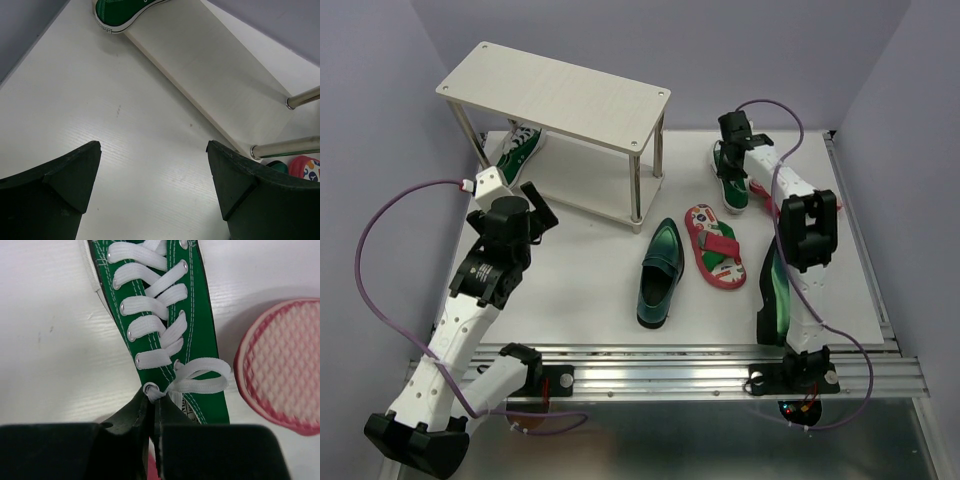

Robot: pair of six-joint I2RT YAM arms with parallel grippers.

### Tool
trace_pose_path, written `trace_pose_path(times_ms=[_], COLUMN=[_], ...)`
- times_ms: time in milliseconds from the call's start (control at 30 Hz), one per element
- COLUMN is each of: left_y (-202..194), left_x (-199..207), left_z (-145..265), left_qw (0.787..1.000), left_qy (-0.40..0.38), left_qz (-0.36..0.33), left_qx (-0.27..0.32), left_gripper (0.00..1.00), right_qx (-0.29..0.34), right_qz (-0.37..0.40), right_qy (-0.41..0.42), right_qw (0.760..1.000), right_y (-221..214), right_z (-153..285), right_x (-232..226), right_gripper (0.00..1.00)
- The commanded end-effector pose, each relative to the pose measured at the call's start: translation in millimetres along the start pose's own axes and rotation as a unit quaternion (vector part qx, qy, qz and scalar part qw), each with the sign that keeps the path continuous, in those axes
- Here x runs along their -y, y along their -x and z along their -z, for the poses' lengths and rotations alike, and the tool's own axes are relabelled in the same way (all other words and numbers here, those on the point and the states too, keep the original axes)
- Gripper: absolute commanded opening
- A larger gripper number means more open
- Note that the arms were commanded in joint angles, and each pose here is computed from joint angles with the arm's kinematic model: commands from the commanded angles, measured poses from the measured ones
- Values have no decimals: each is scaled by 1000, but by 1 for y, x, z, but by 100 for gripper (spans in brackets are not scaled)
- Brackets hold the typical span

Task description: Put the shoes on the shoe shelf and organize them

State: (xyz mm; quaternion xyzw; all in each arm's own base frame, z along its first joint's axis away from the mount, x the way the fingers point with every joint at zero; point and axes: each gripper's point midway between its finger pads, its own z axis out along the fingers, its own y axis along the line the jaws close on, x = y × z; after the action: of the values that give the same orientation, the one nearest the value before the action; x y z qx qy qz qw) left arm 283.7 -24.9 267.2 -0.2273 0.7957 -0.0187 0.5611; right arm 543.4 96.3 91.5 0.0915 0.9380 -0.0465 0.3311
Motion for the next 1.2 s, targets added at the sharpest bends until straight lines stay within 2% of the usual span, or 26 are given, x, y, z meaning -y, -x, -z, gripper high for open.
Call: trace_pose_path(times_ms=[0, 100, 233, 433, 767, 1067, 1167], left_y=[17, 16, 18, 22, 23, 28, 36], left_x=[7, 9, 10, 8, 16, 13, 9], left_z=[6, 4, 4, 3, 3, 4, 4], left_qw=[1000, 1000, 1000, 999, 999, 999, 998], left_qy=[-14, -15, -15, -12, -35, -25, -8], left_qz=[11, 9, 3, -9, -4, -9, -25], left_qx=[21, 19, 20, 31, 37, 46, 49], left_gripper=[99, 99, 99, 99, 99, 95, 95], right_qx=[110, 137, 140, 139, 99, 61, 46], right_qz=[-42, -74, -103, -139, -146, -127, -107], right_qy=[64, 97, 142, 182, 225, 282, 320], right_qw=[991, 983, 974, 963, 958, 949, 940], right_y=[73, 86, 79, 33, -63, -104, -121], right_z=[84, 128, 160, 218, 273, 312, 331], right_x=[-11, -11, -14, -21, -49, -85, -110], right_gripper=[1, 1, 1, 1, 1, 1, 1])
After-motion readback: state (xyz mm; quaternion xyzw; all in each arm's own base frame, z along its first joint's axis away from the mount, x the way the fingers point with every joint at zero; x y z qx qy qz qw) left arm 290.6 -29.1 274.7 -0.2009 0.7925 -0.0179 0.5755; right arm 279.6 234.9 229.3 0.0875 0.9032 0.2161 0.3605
